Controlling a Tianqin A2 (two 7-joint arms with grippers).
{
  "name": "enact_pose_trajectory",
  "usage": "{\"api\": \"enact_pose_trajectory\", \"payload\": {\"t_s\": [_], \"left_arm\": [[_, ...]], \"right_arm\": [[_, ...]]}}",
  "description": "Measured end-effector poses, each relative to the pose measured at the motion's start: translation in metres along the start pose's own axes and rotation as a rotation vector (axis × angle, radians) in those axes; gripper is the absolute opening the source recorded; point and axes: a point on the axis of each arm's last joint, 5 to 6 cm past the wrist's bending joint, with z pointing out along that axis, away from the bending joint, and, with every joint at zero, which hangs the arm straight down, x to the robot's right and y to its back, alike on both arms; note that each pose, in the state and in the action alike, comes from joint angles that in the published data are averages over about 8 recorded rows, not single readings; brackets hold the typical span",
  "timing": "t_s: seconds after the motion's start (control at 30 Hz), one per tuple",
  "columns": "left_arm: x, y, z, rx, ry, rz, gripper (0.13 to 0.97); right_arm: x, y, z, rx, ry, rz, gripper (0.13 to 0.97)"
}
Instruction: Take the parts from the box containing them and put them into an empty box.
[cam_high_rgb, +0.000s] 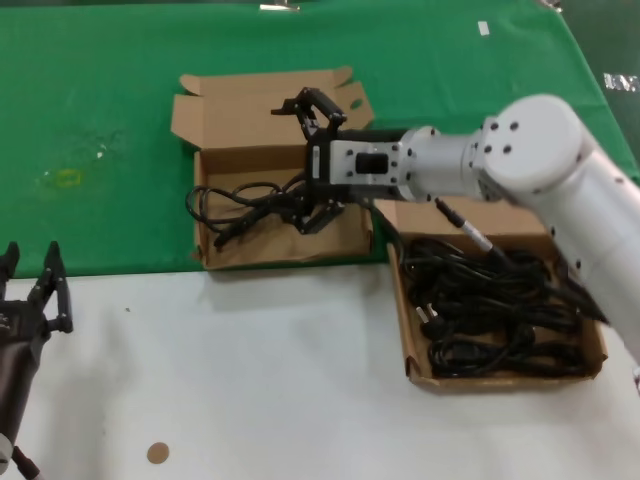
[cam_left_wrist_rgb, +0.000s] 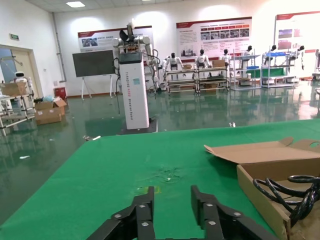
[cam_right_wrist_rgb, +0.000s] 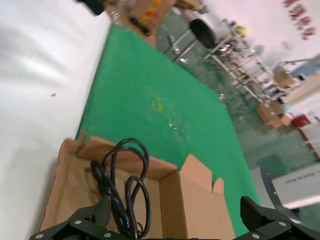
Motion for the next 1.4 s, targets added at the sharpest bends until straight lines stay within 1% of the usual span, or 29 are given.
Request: {"api": "enact_pose_trajectory", "payload": {"t_s": [0.07, 0.17, 0.2, 0.37, 0.47, 0.6, 0.87, 0.9, 1.17, 1.4], "left_arm": [[0.0, 0.0, 0.0, 0.0, 0.0, 0.0, 0.274], [0.0, 0.0, 0.0, 0.0, 0.0, 0.0, 0.319], [0.0, 0.0, 0.0, 0.0, 0.0, 0.0, 0.319], [0.0, 0.0, 0.0, 0.0, 0.0, 0.0, 0.438], [0.0, 0.0, 0.0, 0.0, 0.0, 0.0, 0.51], [0.0, 0.0, 0.0, 0.0, 0.0, 0.0, 0.51], [0.0, 0.0, 0.0, 0.0, 0.0, 0.0, 0.728], [0.0, 0.0, 0.0, 0.0, 0.0, 0.0, 0.728], [0.0, 0.0, 0.0, 0.0, 0.0, 0.0, 0.877], [0.0, 0.0, 0.0, 0.0, 0.0, 0.0, 0.935]], "right_arm": [[-0.008, 0.001, -0.001, 0.007, 0.023, 0.036, 0.881], [-0.02, 0.003, -0.003, 0.017, 0.06, 0.092, 0.899], [-0.024, 0.004, -0.003, 0.02, 0.072, 0.111, 0.909], [-0.045, 0.007, -0.009, 0.031, 0.133, 0.206, 0.955], [-0.056, 0.009, -0.012, 0.035, 0.17, 0.263, 0.955], [-0.072, 0.012, -0.019, 0.037, 0.219, 0.34, 0.959], [-0.102, 0.017, -0.035, 0.033, 0.32, 0.492, 0.966], [-0.105, 0.018, -0.038, 0.032, 0.332, 0.51, 0.966], [-0.133, 0.023, -0.059, 0.015, 0.435, 0.656, 0.966], [-0.156, 0.026, -0.081, -0.008, 0.527, 0.778, 0.966]]}}
